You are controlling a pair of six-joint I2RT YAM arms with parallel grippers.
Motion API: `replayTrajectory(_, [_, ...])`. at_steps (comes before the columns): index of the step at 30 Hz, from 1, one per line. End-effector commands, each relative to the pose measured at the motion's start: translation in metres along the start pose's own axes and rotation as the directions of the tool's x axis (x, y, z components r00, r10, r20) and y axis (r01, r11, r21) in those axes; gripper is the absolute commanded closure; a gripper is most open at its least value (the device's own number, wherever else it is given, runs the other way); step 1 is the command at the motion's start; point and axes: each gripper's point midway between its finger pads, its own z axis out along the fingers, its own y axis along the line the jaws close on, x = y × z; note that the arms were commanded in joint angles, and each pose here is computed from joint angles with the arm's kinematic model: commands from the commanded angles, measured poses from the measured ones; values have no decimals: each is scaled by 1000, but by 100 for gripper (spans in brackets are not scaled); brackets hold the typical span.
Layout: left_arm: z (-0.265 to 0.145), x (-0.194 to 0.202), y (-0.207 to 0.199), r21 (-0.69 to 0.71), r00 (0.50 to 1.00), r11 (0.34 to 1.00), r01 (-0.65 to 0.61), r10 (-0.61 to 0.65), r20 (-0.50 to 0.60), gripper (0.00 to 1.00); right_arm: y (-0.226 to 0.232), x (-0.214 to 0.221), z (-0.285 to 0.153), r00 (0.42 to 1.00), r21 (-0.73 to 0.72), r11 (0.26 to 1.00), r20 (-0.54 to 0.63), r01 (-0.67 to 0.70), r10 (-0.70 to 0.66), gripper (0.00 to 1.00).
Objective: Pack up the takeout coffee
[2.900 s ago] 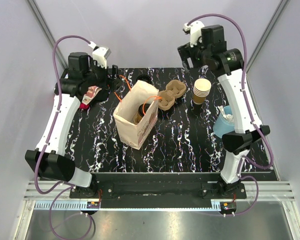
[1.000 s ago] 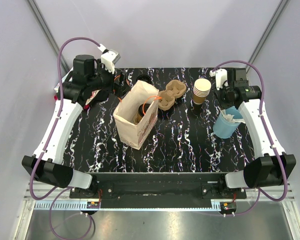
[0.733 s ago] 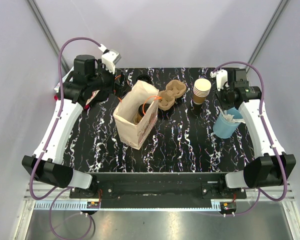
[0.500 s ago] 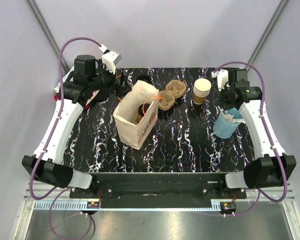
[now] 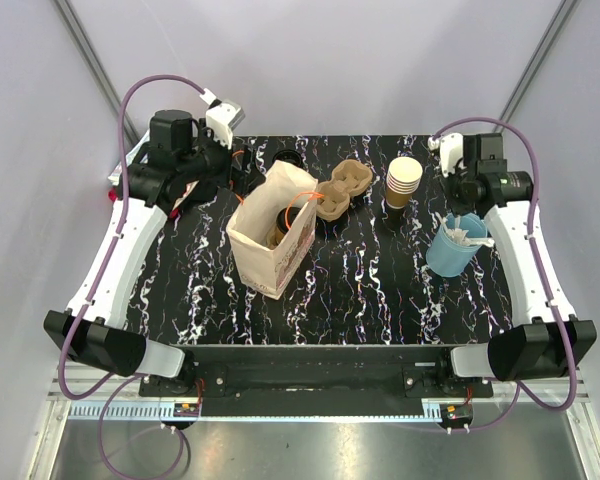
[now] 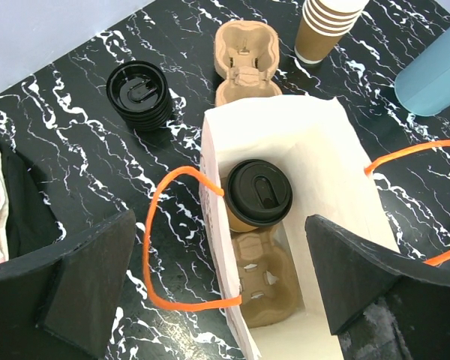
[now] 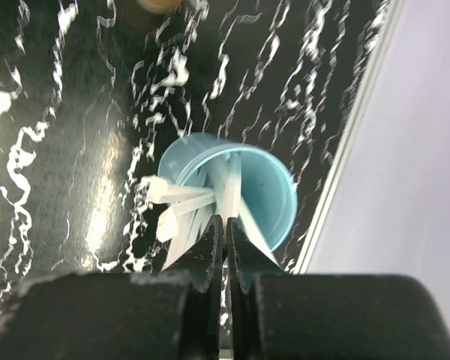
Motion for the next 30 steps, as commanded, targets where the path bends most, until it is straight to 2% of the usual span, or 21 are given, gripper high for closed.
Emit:
replayTrajectory(1, [1,-13,-10,39,998,998,-48,46,49,1,-28,-41,-47,987,89,995,159,-34,19,99])
replayTrajectory(5, [3,-13,-15,52,997,997,-60,58,45,1,-39,-67,-71,970,105,993,242,-61,34,100])
replayTrajectory(9, [4,-14,-17,59,997,996,-70,67,44,1,-43,-106,-110,922,70,995,386,-78,45,100])
replayTrajectory(13, [4,-19,-15,52,996,996,-73,70,50,1,-27,-136,-136,875,-46,998,482,-30,49,100])
replayTrajectory(18, [1,-21,-14,45,996,996,-74,72,44,1,-18,-172,-173,801,-60,997,599,39,5,100])
replayTrajectory(21, [-2,-23,-14,41,995,995,-89,87,41,1,-3,-194,-186,764,-73,993,645,96,-26,100])
replayTrajectory(25, [-11,-33,-7,-2,991,992,-126,126,37,1,45,-220,-205,700,-114,967,709,226,-80,100])
replayTrajectory(30, [-31,-52,16,-76,994,993,-88,93,56,1,100,-244,-225,619,-189,919,782,346,-73,100])
